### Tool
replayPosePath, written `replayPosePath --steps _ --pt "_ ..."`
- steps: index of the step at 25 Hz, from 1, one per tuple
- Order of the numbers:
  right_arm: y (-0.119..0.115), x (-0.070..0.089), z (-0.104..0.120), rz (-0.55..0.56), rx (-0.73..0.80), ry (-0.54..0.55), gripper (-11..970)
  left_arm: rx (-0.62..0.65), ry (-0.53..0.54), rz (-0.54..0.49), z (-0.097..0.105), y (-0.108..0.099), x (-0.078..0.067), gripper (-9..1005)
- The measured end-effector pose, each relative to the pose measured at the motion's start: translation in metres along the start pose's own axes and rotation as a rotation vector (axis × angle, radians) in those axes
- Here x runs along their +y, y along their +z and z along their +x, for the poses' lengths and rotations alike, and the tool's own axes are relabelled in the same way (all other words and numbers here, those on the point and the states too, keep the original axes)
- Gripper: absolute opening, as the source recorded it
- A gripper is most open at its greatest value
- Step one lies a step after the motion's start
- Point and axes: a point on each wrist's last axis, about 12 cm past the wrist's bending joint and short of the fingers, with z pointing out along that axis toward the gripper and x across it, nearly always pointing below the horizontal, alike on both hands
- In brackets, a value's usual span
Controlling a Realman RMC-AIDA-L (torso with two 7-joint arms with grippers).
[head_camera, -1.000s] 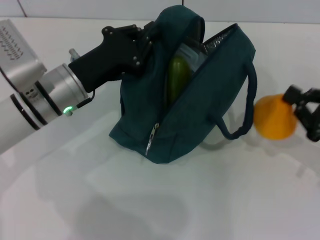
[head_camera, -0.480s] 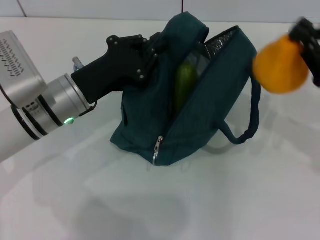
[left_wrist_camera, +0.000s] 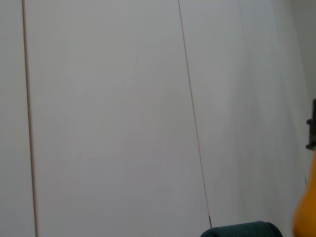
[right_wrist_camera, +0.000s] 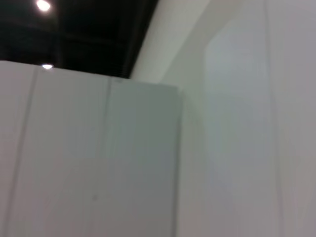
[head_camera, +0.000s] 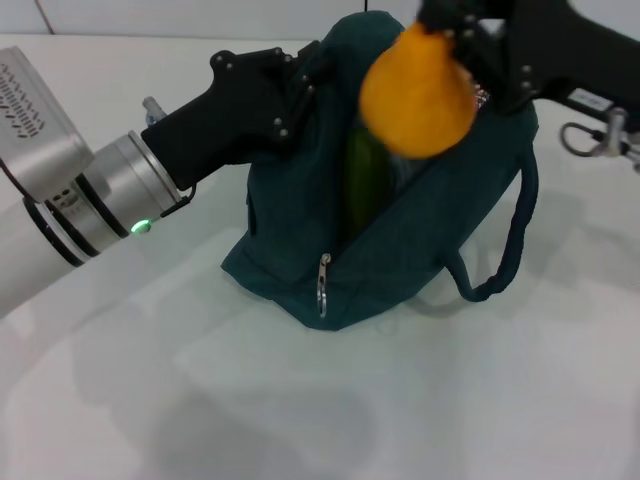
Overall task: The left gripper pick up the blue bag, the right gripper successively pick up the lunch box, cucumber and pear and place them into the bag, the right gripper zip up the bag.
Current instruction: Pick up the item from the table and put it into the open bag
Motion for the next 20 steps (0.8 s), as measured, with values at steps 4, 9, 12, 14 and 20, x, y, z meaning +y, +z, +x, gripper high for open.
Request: replayPosePath --steps 4,9,12,14,20 --pt "0.014 0.003 0.004 -0.067 0.05 0.036 37 0.001 0.001 -0.001 0.0 0.0 0.0 77" --pt "0.016 0.003 0.011 -0.069 0.107 0.035 37 0.002 0.001 -0.003 0.0 0.0 0.0 77" --pt "0.015 0.004 0.017 -0.06 0.15 0.029 38 0.003 0.0 -0.004 0.001 0.0 0.0 77" --pt "0.015 0.004 0.022 -0.056 0.179 0.025 38 0.003 0.0 -0.004 0.001 -0.001 0.0 77" --pt "0.018 0.008 0.034 -0.076 0.27 0.027 38 0.003 0.0 -0.004 0.0 0.0 0.0 77"
